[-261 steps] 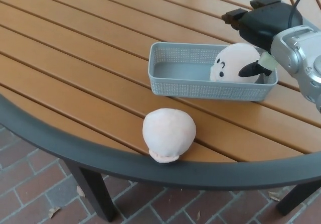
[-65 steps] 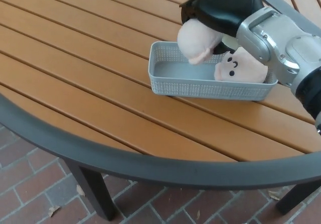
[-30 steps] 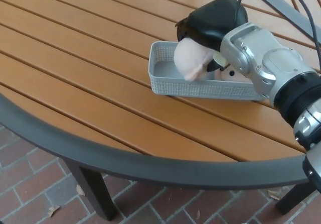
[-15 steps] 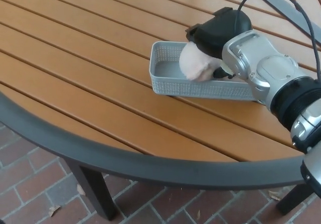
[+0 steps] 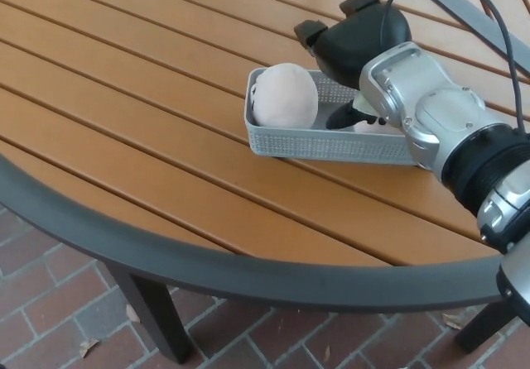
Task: The robot walks towards a desk kept outside and uses its right hand to pick up two emotional support dumplings one after the other and puts it in a container kept in front of it on the desk
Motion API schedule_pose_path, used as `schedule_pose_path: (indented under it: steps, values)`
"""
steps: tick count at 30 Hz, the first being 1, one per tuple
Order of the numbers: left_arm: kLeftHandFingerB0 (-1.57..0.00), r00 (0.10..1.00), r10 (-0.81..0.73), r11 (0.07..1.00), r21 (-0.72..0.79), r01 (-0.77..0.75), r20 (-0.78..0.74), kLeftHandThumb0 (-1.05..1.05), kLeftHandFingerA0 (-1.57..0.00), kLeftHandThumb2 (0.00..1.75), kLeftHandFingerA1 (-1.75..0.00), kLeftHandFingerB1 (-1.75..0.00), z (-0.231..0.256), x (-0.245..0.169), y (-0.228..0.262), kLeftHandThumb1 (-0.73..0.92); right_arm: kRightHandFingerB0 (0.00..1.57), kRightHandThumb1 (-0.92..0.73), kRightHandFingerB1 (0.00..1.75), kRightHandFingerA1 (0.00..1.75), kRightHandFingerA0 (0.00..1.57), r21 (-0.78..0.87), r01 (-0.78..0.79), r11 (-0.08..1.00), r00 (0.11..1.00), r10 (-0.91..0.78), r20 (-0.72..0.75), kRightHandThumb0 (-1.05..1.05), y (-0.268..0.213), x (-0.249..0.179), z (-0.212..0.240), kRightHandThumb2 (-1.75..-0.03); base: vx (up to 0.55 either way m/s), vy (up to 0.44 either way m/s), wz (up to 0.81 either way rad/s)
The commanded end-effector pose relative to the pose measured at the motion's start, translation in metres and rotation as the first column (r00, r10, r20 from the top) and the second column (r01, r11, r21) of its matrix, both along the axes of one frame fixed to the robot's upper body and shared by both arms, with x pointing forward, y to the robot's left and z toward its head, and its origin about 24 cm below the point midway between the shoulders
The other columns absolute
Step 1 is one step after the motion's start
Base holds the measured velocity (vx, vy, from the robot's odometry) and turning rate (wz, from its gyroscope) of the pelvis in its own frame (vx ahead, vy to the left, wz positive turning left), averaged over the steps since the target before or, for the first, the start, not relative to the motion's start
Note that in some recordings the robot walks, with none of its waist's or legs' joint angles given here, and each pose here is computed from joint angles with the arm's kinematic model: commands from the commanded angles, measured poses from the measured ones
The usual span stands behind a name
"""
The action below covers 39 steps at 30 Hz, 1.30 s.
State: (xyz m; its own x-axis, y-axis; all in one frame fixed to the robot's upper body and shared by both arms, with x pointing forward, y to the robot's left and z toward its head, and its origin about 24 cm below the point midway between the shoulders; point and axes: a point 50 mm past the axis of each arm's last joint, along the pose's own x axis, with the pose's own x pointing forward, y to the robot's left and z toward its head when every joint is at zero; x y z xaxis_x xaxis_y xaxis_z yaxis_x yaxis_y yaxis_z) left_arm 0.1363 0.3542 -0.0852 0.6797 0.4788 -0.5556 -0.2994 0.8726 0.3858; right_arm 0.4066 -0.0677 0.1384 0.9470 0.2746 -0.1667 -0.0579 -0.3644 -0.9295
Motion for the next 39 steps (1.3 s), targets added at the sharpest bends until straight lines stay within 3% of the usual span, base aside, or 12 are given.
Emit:
schedule_pose_path:
  steps: [1, 10, 11, 14, 15, 21, 22, 25, 29, 30, 33, 39]
  values:
    - [-1.56, 1.000, -0.020, 1.000, 0.022, 0.020, 0.019, -1.05, -1.50, 1.11, -0.90, -0.72, 0.002, -0.001, 0.001, 0.01, 0.00, -0.75, 0.00, 0.00, 0.00, 0.068, -0.001, 0.998, 0.999, -0.002, 0.037, -1.05, 0.003, 0.002, 0.015, -0.62, 0.00, 0.000, 0.00]
    - [-1.49, 1.000, -0.008, 1.000, 0.021, 0.008, -0.001, -1.05, -1.45, 1.13, -1.01, -0.83, -0.002, -0.005, -0.002, -0.01, 0.00, -0.75, 0.00, 0.00, 0.00, 0.197, -0.028, 0.980, 1.000, 0.029, -0.004, -1.05, -0.017, -0.006, 0.051, -0.63, 0.00, 0.000, 0.00]
    - [-1.35, 1.000, -0.010, 1.000, 0.025, 0.010, -0.007, -0.22, -1.34, 0.79, -1.22, -1.20, -0.003, -0.007, -0.003, -0.18, 0.00, -0.75, 0.00, 0.00, 0.00, 0.243, -0.032, 0.969, 0.999, 0.035, -0.010, -1.05, -0.028, -0.012, 0.062, -0.63, 0.00, 0.000, 0.00]
    - [-1.35, 1.000, -0.014, 0.999, 0.033, 0.015, -0.013, -0.22, -1.34, 0.79, -1.22, -1.20, -0.004, -0.009, -0.005, -0.18, 0.00, -0.75, 0.00, 0.00, 0.00, 0.291, -0.040, 0.956, 0.999, 0.046, -0.014, -1.05, -0.041, -0.023, 0.075, -0.63, 0.00, 0.000, 0.00]
    - [-1.57, 1.000, -0.015, 1.000, 0.026, 0.015, -0.010, -1.05, -1.46, 1.20, -0.89, -0.68, -0.005, -0.009, -0.005, 0.00, 0.00, -0.79, 0.00, 0.00, 0.00, 0.328, -0.035, 0.944, 0.999, 0.038, -0.003, -1.05, -0.059, -0.034, 0.091, -0.65, 0.00, 0.000, 0.00]
    - [-1.46, 1.000, 0.018, 1.000, 0.006, -0.018, -0.002, -1.05, -1.43, 1.14, -1.11, -0.91, -0.004, -0.009, -0.003, -0.06, 0.00, -0.57, 0.00, 0.00, 0.00, 0.504, -0.020, 0.863, 0.991, -0.050, 0.124, -0.99, -0.163, -0.127, 0.157, -0.88, 0.00, 0.000, 0.00]
    - [-1.34, 1.000, 0.020, 1.000, 0.023, -0.020, -0.010, -0.20, -1.33, 0.79, -1.22, -1.20, -0.003, -0.008, 0.000, -0.21, 0.00, -0.65, 0.00, 0.15, 0.00, 0.601, 0.063, 0.796, 0.964, -0.204, 0.168, -1.05, -0.216, -0.166, 0.159, -1.01, 0.00, 0.000, 0.00]
    - [-1.56, 1.000, 0.016, 0.999, 0.038, -0.016, -0.011, -0.83, -1.51, 1.23, -1.00, -0.73, 0.000, -0.007, 0.003, -0.13, 0.00, -0.64, 0.06, 0.09, 0.00, 0.694, 0.165, 0.701, 0.910, -0.380, 0.167, -1.03, -0.259, -0.200, 0.151, -1.00, 0.00, 0.000, 0.00]
    - [-1.57, 1.000, 0.020, 0.999, 0.046, -0.020, 0.008, -0.97, -1.55, 1.27, -0.93, -0.69, 0.004, -0.006, 0.007, -0.08, 0.07, -0.55, 0.32, 0.26, 0.01, 0.840, 0.257, 0.478, 0.736, -0.661, 0.150, -0.87, -0.326, -0.258, 0.107, -0.96, 0.00, 0.000, 0.00]
    - [-1.56, 1.000, 0.020, 0.999, 0.048, -0.020, 0.012, -1.02, -1.52, 1.25, -0.92, -0.70, 0.005, -0.007, 0.009, -0.06, 0.00, -0.28, 0.50, 0.54, 0.02, 0.873, 0.263, 0.410, 0.661, -0.736, 0.147, -0.41, -0.343, -0.271, 0.091, -0.94, 0.00, 0.000, 0.00]
    - [-1.57, 1.000, 0.021, 0.999, 0.045, -0.022, 0.017, -1.05, -1.52, 1.21, -0.91, -0.67, 0.005, -0.008, 0.010, -0.02, 0.23, -0.67, 0.32, 0.51, 0.20, 0.926, 0.244, 0.289, 0.467, -0.872, 0.149, -0.77, -0.374, -0.298, 0.060, -0.62, 0.00, 0.000, 0.00]
    - [-1.57, 0.999, 0.040, 0.998, 0.046, -0.041, 0.007, -0.99, -1.54, 1.30, -0.97, -0.68, 0.006, -0.010, 0.012, -0.10, 0.20, -0.70, 0.41, 0.63, 0.16, 0.988, 0.132, 0.079, -0.025, -0.996, 0.083, -0.69, -0.425, -0.356, -0.004, -0.61, 0.00, 0.000, 0.00]
